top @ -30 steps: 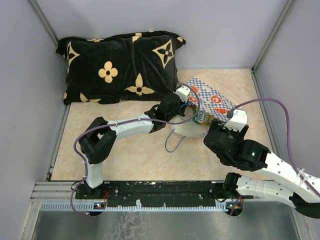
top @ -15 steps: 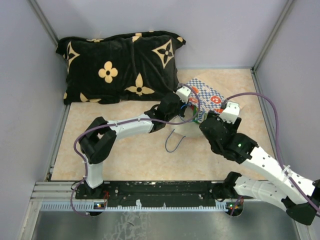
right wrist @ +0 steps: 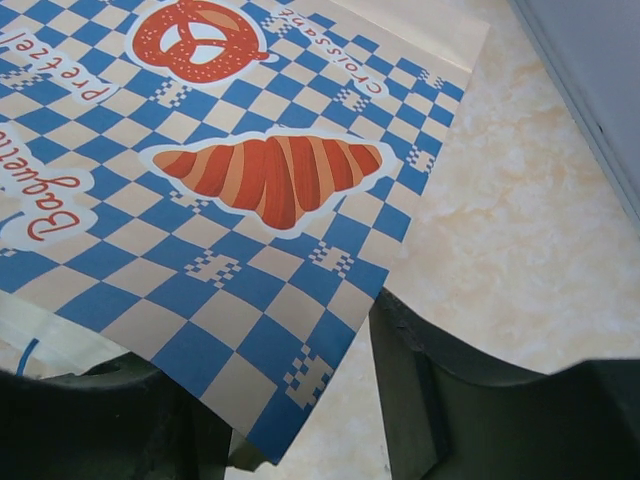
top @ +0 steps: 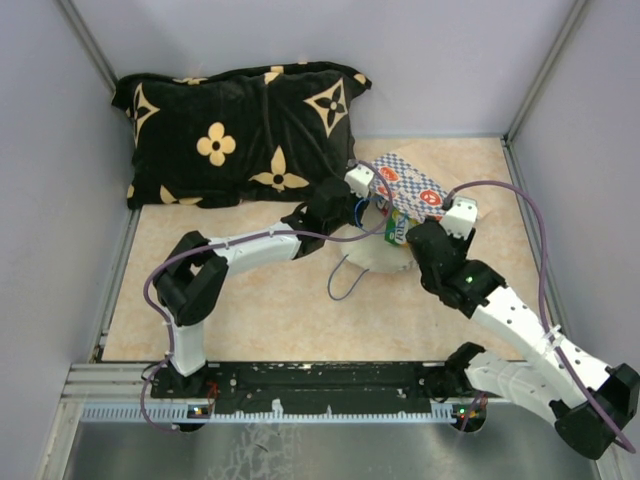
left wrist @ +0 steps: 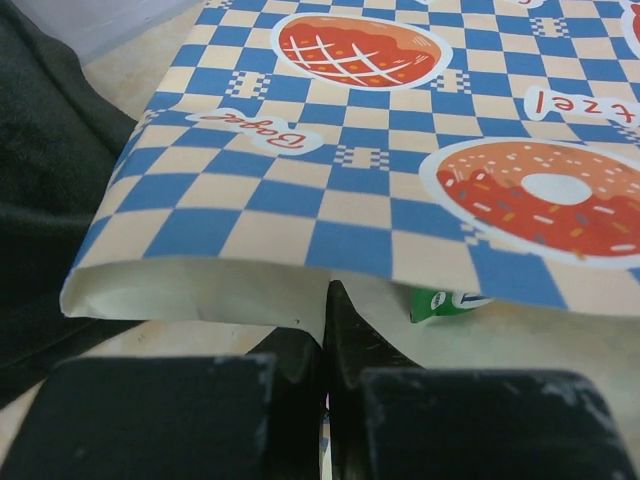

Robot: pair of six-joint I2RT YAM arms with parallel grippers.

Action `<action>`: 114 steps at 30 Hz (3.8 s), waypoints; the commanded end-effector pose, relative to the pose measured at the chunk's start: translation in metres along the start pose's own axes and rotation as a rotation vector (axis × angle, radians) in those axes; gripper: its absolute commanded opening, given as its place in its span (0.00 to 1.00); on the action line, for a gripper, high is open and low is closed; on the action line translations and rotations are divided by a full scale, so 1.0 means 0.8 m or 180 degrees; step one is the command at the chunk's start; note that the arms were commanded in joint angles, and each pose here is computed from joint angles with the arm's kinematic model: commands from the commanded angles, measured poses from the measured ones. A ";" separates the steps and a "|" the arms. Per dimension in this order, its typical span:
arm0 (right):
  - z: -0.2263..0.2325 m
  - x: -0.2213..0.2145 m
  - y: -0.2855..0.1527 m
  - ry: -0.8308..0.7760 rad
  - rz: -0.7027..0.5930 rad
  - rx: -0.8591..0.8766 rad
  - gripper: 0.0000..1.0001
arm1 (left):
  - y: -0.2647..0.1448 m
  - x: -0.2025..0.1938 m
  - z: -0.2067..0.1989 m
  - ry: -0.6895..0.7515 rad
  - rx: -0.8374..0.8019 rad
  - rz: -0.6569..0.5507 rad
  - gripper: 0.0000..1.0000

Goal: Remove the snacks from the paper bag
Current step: Adjust the paper bag at the center of the board.

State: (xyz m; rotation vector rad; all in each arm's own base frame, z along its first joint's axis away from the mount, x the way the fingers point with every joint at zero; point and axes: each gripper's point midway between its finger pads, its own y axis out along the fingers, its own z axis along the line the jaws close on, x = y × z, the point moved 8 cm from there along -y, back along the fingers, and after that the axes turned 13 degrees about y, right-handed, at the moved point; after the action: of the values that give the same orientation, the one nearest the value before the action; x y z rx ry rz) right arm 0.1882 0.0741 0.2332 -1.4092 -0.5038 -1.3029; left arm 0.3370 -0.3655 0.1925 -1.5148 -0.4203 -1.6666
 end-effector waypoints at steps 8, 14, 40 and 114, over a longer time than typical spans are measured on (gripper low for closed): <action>-0.008 0.015 0.021 0.0113 -0.0124 -0.0040 0.34 | 0.012 -0.001 0.020 0.0089 0.0001 0.0033 0.00; -0.013 0.019 0.040 0.0278 0.0044 0.0073 0.27 | 0.030 -0.005 0.019 -0.0017 -0.0112 0.0049 0.00; -0.009 0.021 0.066 0.0431 0.0502 0.0509 0.57 | 0.090 -0.001 0.023 -0.0244 -0.0273 0.0115 0.00; 0.266 -0.026 0.007 -0.1200 0.1089 0.2481 0.00 | -0.183 -0.163 0.092 -0.2153 -0.0470 0.0256 0.94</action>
State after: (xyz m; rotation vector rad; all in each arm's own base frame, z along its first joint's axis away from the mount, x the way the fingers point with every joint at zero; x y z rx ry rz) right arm 0.2749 0.2728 0.1787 -1.2201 -0.7866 -0.3146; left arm 0.2689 -0.1645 0.1285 -2.0341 -0.6042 -1.0681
